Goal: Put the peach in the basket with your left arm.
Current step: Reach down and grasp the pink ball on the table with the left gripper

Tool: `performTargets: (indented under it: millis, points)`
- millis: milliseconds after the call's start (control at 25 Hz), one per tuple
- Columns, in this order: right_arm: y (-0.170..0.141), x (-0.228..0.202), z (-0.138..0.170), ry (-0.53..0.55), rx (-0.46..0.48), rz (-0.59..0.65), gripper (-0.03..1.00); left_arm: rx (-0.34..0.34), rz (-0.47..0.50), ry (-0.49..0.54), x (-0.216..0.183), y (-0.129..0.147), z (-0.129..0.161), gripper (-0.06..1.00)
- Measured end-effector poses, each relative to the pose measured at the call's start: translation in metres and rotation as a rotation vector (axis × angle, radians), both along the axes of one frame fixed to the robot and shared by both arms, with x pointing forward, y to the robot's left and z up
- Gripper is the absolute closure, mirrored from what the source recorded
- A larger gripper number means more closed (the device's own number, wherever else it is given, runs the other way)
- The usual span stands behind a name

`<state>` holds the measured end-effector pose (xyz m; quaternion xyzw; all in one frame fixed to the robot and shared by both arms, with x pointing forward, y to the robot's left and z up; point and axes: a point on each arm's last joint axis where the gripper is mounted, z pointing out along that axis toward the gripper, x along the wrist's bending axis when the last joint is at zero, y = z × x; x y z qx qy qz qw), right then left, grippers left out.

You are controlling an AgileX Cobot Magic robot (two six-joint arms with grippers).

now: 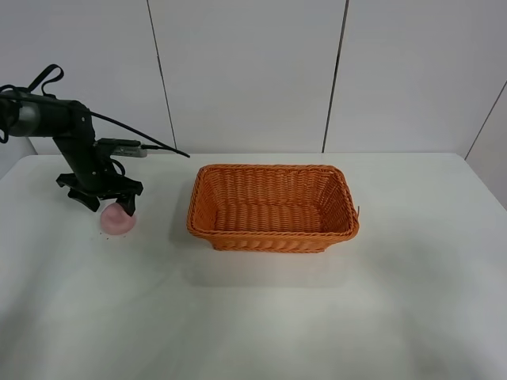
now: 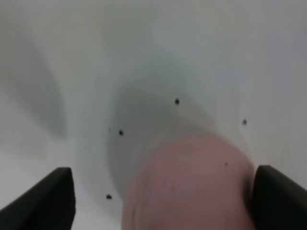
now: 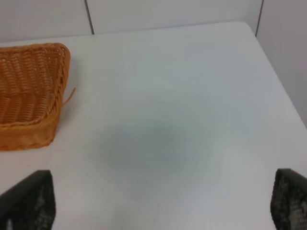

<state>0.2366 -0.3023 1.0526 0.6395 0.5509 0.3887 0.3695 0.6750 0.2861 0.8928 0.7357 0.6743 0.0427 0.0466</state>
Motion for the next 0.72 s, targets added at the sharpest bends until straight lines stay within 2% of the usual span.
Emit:
performTargets:
  millis: [280,520,640,720]
  points:
    - [0.0,0.0,0.0,0.0,0.0,0.0,0.27,-0.002,0.002,0.034,-0.004,0.0,-0.002,0.1]
    - [0.0,0.0,0.0,0.0,0.0,0.0,0.27,-0.015,0.012,0.082,-0.015,-0.001,-0.015,0.12]
    - [0.0,0.0,0.0,0.0,0.0,0.0,0.27,-0.023,0.017,0.083,-0.016,-0.002,-0.015,0.29]
    - [0.0,0.0,0.0,0.0,0.0,0.0,0.27,-0.023,0.017,0.082,-0.016,-0.002,-0.015,0.52]
